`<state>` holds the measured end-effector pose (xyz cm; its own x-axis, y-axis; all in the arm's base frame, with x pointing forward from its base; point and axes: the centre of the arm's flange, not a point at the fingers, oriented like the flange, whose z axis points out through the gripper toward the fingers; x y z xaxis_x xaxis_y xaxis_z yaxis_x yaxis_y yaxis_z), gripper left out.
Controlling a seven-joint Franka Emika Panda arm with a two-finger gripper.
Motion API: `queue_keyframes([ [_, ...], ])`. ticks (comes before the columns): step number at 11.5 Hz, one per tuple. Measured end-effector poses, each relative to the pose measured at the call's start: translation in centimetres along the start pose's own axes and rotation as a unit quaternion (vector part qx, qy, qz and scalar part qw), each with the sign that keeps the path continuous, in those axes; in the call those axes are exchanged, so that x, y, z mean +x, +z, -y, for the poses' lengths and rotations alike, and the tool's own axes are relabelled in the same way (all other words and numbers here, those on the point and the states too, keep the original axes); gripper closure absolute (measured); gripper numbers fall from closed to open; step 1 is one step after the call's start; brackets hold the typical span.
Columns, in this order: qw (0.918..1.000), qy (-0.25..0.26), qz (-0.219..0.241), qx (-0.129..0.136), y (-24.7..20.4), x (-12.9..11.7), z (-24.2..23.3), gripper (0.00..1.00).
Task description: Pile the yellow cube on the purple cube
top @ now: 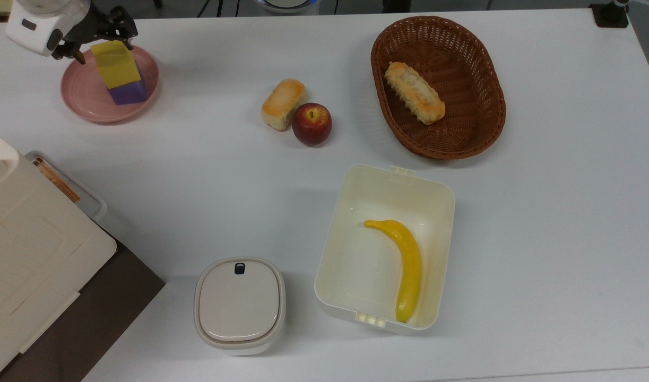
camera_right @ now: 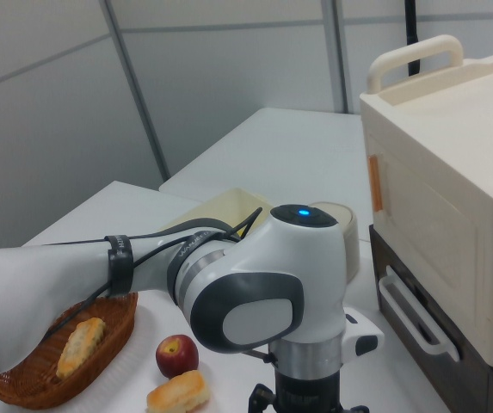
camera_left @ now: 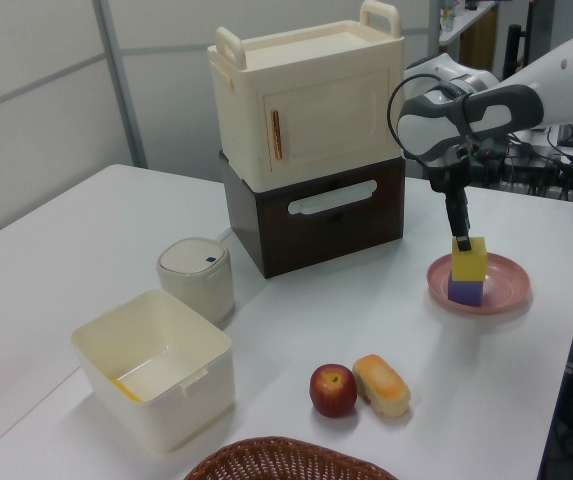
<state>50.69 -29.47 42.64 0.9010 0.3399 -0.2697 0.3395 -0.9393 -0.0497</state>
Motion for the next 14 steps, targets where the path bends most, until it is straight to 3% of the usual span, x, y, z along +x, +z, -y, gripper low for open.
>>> queue_keyframes([
  [3,0.9999,0.0,-0.008,-0.009,-1.1,0.2,-0.1,0.0],
  [8,0.9991,0.004,-0.033,-0.027,-8.7,2.5,2.6,0.0],
  [14,0.9892,0.108,-0.093,-0.033,-14.6,11.2,14.1,0.0],
])
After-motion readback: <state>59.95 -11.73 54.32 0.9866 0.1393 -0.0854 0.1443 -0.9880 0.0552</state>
